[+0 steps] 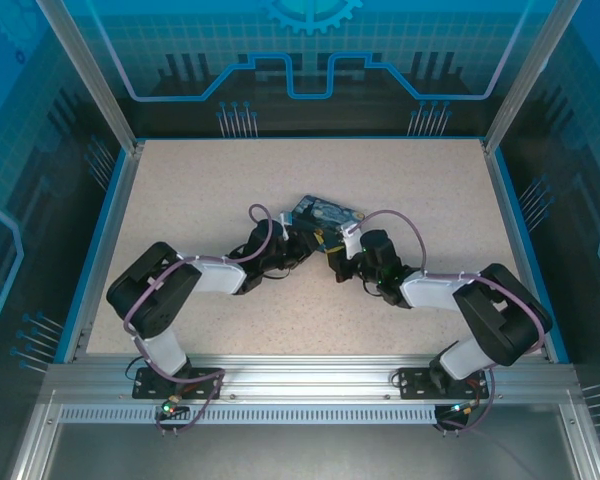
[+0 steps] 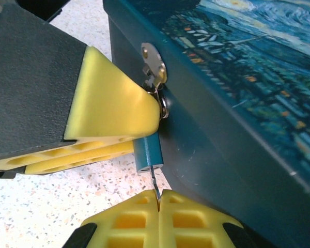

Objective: Unlock the padlock with the key

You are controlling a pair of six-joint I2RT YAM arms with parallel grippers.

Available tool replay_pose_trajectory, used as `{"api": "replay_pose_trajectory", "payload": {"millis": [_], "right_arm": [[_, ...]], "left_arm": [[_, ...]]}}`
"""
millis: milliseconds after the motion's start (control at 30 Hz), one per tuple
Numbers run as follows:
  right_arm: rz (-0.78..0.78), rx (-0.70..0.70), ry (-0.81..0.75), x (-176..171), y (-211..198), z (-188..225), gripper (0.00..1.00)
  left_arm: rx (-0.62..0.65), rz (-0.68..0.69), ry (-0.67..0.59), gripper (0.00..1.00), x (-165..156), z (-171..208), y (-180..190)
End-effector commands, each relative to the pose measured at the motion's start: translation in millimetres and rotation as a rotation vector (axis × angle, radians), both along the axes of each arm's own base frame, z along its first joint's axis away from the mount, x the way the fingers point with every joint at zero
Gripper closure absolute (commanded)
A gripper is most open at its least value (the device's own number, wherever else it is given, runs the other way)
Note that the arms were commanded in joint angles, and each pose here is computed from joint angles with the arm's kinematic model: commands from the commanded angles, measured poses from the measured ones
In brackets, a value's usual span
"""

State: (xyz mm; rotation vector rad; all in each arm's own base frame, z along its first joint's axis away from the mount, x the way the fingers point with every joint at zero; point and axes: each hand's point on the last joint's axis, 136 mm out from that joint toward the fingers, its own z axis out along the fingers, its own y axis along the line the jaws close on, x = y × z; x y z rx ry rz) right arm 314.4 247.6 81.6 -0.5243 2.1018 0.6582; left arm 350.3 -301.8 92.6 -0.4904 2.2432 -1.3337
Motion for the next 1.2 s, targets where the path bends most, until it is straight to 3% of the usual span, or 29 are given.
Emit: {"api": "replay_pose_trajectory", "payload": {"millis": [0, 267, 867, 1167], "right_arm": [[0.009, 0.093, -0.176, 18, 19, 52, 1.00], [0.067, 0.135, -0.236, 20, 22, 77, 1.00], [0.094, -0.064, -0.341, 22, 1, 70, 1.00], [0.111, 0.083, -0.367, 20, 3, 93, 1.00]], "left_arm": [[0.003, -0.085, 0.021, 1.00, -15, -7, -20], [0.001, -0.082, 0.033, 1.00, -16, -13, -21], [-0.089, -0.135, 0.071, 1.00, -29, 21, -28], [-0.059, -0.133, 0.072, 1.00, -29, 16, -27]]}}
